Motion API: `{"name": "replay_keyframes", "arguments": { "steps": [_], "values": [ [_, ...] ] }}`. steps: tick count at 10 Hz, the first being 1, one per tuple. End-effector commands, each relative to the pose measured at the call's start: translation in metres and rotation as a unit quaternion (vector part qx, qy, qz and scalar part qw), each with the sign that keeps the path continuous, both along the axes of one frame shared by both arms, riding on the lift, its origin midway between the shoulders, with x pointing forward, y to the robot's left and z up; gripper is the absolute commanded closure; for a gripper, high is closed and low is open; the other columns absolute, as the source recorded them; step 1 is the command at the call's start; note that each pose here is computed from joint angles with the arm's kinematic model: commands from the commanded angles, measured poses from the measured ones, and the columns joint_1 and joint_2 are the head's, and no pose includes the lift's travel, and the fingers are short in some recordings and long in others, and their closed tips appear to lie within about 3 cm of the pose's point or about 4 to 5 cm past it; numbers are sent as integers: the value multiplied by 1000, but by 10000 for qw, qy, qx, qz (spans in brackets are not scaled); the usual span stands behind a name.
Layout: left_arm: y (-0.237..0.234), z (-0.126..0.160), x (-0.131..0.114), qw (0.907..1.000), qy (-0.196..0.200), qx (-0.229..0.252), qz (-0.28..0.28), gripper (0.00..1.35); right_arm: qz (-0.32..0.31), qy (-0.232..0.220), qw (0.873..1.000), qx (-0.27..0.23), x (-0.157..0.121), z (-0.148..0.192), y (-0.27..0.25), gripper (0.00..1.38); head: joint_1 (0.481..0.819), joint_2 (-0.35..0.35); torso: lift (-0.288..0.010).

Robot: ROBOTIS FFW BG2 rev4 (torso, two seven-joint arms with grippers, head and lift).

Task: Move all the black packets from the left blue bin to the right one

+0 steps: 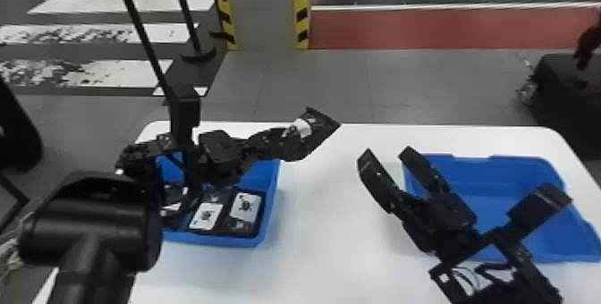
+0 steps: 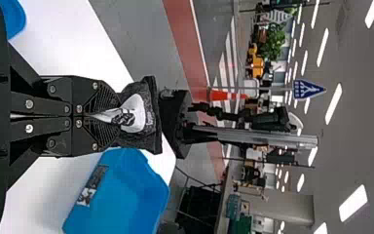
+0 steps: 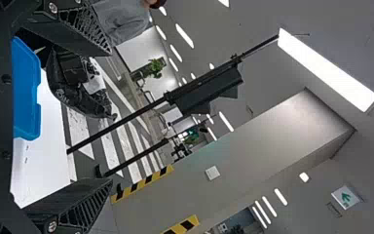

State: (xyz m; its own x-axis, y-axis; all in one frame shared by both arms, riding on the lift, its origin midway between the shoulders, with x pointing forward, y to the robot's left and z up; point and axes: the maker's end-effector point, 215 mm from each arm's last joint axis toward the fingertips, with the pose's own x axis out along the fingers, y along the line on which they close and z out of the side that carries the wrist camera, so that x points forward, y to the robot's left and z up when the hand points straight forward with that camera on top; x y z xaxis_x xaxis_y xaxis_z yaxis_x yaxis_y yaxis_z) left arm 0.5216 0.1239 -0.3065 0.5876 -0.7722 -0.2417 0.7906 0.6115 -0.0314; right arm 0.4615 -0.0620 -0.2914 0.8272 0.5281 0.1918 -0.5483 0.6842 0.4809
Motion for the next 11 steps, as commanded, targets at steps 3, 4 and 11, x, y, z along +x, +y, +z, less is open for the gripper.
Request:
{"name": "replay_keyframes", "arguments": {
  "steps": [3, 4, 11],
  "values": [
    [-39, 7, 1, 9985, 175, -263, -437, 1204, 357, 19, 9994, 27, 25, 4, 17, 93, 695, 57, -110],
    [-55, 5, 3, 9971, 245, -319, -648, 1204, 388, -30, 9992, 10, 30, 10, 18, 91, 695, 53, -110],
    [-92, 2, -12, 9900, 623, -547, -1144, 1204, 273, 51, 9991, -312, 76, 2, 9, 1059, 695, -19, -110]
  ]
}}
